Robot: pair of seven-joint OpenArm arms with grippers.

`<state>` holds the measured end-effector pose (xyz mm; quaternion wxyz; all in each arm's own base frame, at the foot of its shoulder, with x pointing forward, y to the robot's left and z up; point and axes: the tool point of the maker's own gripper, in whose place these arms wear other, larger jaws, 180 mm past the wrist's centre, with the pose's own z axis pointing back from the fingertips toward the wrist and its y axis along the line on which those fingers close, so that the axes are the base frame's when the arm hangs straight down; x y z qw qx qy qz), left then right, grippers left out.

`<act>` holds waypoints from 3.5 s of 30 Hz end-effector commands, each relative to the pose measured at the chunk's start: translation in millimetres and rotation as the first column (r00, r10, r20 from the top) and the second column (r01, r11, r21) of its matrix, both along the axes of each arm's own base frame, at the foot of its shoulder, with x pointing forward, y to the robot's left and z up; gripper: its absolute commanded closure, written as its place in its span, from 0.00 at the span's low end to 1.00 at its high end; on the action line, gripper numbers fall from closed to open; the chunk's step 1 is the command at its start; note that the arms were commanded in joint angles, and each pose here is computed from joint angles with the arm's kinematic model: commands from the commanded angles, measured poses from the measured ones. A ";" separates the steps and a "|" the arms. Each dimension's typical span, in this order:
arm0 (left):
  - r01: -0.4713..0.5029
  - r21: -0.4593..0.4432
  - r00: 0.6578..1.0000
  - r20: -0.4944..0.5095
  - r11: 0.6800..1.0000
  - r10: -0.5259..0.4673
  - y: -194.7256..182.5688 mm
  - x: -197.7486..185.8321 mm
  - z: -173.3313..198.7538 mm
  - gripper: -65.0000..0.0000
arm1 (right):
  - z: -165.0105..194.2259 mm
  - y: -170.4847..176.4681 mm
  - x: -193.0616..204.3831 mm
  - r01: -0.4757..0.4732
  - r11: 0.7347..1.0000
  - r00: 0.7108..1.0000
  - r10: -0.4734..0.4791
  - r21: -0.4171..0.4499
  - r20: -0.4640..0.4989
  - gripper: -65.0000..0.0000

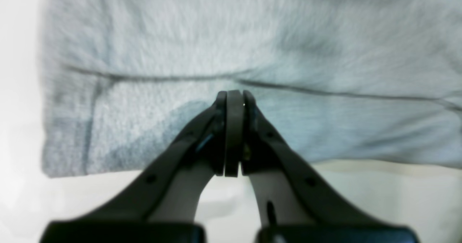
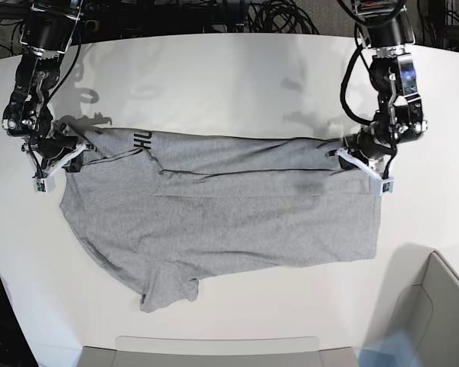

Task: Fold the T-shirt properly
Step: 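Drag the held shoulder edge further toward the robot with both grippers, then release the right gripper and reach it to the shirt's hem corner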

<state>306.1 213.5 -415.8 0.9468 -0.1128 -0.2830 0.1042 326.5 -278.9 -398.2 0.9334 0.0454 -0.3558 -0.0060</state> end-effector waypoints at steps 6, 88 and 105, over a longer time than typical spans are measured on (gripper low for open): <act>-0.036 0.047 0.999 -0.040 0.998 0.037 22.2 2.7 -20.0 1.00 | -1.5 -11.4 1.2 -0.002 0.999 1.000 0.002 -0.043 -0.005 1.00; 0.120 0.305 0.991 -0.101 0.945 -0.093 56.9 -149.7 50.1 1.00 | 153.4 -3.7 24.1 -0.194 0.905 0.947 0.273 -0.378 0.168 0.68; 0.103 0.304 0.995 -0.038 0.947 -0.096 54.1 -125.3 59.9 0.95 | 116.9 33.5 154.3 -0.387 0.916 0.912 0.398 -0.109 0.103 0.69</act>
